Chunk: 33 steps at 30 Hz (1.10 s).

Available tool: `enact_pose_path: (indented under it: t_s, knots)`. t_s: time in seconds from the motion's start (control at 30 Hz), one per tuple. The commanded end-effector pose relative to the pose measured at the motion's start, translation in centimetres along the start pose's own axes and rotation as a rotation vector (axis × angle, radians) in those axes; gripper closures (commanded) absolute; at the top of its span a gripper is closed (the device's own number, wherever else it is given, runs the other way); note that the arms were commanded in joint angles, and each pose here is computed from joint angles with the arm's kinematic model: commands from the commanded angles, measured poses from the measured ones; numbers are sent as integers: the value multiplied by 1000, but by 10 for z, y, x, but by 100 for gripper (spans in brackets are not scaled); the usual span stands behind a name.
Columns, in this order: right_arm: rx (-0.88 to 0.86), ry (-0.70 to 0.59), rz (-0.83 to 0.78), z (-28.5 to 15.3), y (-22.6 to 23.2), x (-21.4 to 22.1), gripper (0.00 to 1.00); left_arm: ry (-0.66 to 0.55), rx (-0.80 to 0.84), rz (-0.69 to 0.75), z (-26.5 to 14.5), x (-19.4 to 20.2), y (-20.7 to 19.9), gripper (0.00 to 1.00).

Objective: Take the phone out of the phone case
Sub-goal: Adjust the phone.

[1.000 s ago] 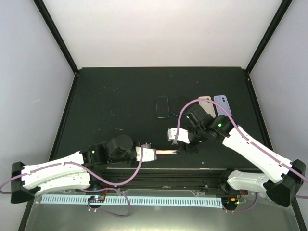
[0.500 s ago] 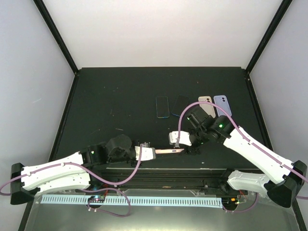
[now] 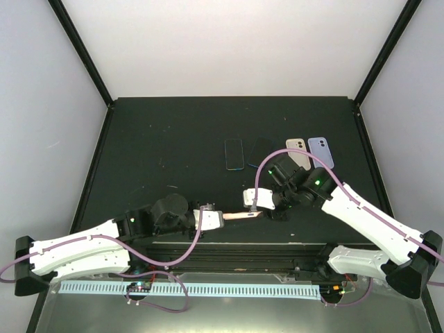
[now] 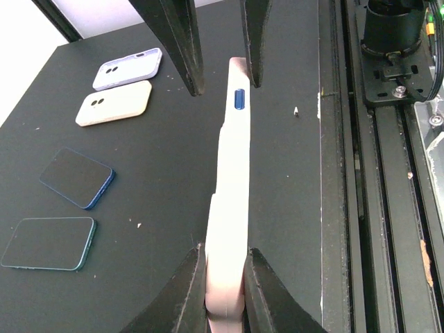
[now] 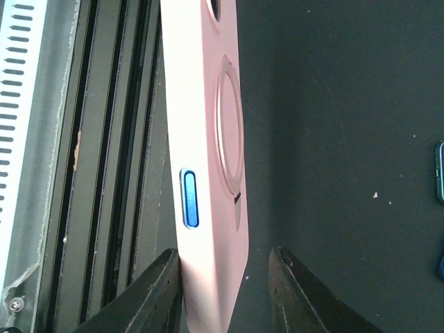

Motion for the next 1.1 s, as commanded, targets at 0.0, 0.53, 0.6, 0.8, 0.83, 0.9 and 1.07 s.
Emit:
enact_pose_path:
  t_s: [0.0,0.53,0.6,0.8,0.83,0.9,1.07]
  knots:
    - [51,20,-22,-1,-5,0,66,-140,-45,-17,-11,-30,10,98]
    - [1,27,-19,2,0,-2,92,-159,-65,-40,-13,-34,17,98]
    - [4,19,-10,0,-2,-5,97,-174,-98,-57,-16,-36,23,97]
    - [61,-97,76,-28,-18,-20,99,-347,-349,-295,-56,-65,68,34]
    - [62,-130,104,-36,-22,-23,99,-404,-392,-370,-66,-72,76,29]
    - [62,-203,173,-50,-29,-27,99,-515,-403,-500,-86,-90,84,22]
    - [12,-386,300,-68,-34,-31,99,-658,-368,-698,-89,-96,89,19]
Point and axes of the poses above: each gripper's point midway between its finger pads, its own z axis out along the fingers, its own y axis along the line the jaws close on, x = y × z, the point moved 4 cm from there along -z, back along the fingers, and after that the axes turned 6 degrees about -z, right-handed, at the moved point
